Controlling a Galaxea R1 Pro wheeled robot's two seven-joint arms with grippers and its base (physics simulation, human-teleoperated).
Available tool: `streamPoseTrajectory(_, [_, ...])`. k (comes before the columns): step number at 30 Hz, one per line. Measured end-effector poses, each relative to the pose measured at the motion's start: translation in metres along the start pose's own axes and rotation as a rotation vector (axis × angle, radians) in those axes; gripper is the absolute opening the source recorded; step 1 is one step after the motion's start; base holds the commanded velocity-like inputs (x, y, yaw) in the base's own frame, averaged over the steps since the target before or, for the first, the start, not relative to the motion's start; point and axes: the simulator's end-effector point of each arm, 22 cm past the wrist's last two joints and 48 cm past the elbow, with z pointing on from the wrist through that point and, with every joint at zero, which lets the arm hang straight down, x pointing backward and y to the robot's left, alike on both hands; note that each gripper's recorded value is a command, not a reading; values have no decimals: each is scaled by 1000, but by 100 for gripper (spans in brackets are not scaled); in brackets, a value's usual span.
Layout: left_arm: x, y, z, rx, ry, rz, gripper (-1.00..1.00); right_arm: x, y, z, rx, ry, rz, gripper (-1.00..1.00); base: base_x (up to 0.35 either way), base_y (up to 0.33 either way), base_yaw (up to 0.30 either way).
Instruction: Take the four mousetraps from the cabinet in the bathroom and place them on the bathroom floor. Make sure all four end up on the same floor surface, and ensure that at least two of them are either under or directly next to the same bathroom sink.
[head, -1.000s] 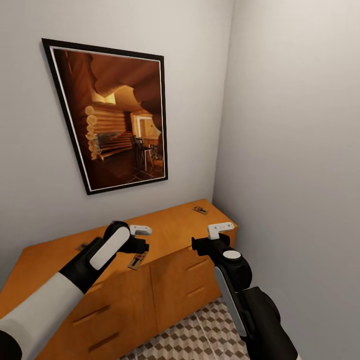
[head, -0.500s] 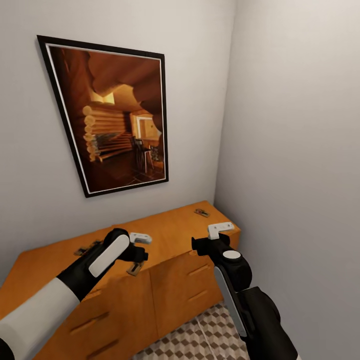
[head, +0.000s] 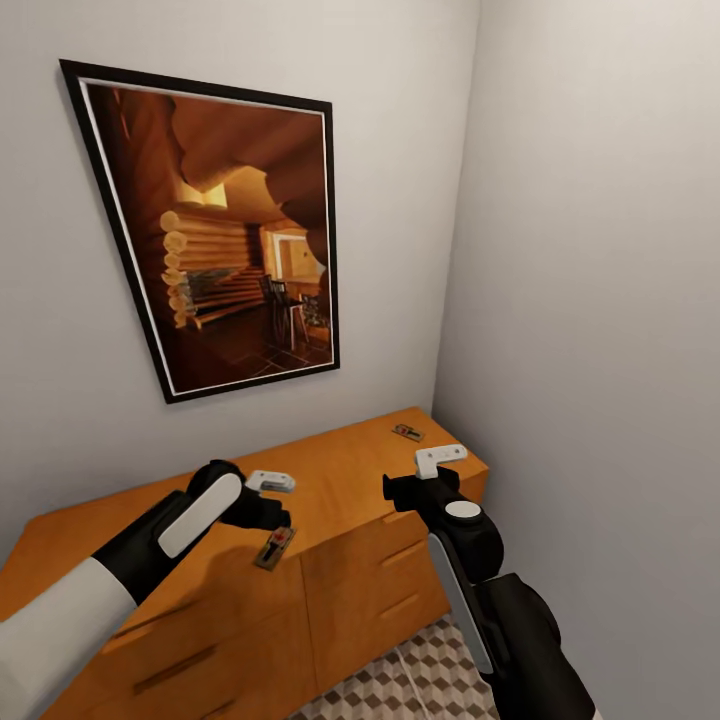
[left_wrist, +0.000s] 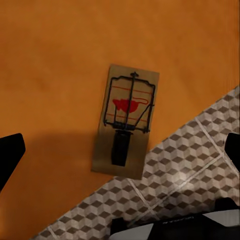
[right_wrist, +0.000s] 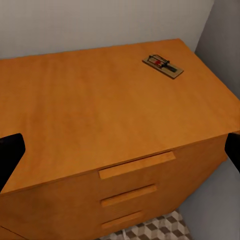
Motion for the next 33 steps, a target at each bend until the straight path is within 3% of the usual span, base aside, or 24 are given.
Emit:
streamPoseTrajectory(6, [7,-11,3,60,16,19,100,0,1,0,-1,0,-1,100,6,2,0])
streamPoseTrajectory(7, [11,-17,5,73,26,37,100,0,1,0,-2,0,-2,100,3,1,0])
streamPoseTrajectory(17, [22,-25,10,83,53,81,100,0,5,-1,-8,0,-9,100,1,0,0])
streamPoseTrajectory(25, [30,-13,17,21,55,122,100,0,5,-1,-9,1,-10,100,6,0,0])
streamPoseTrajectory(33, [35,-9,21,1,56,133,100,1,5,-1,-9,1,-10,100,172,0,0])
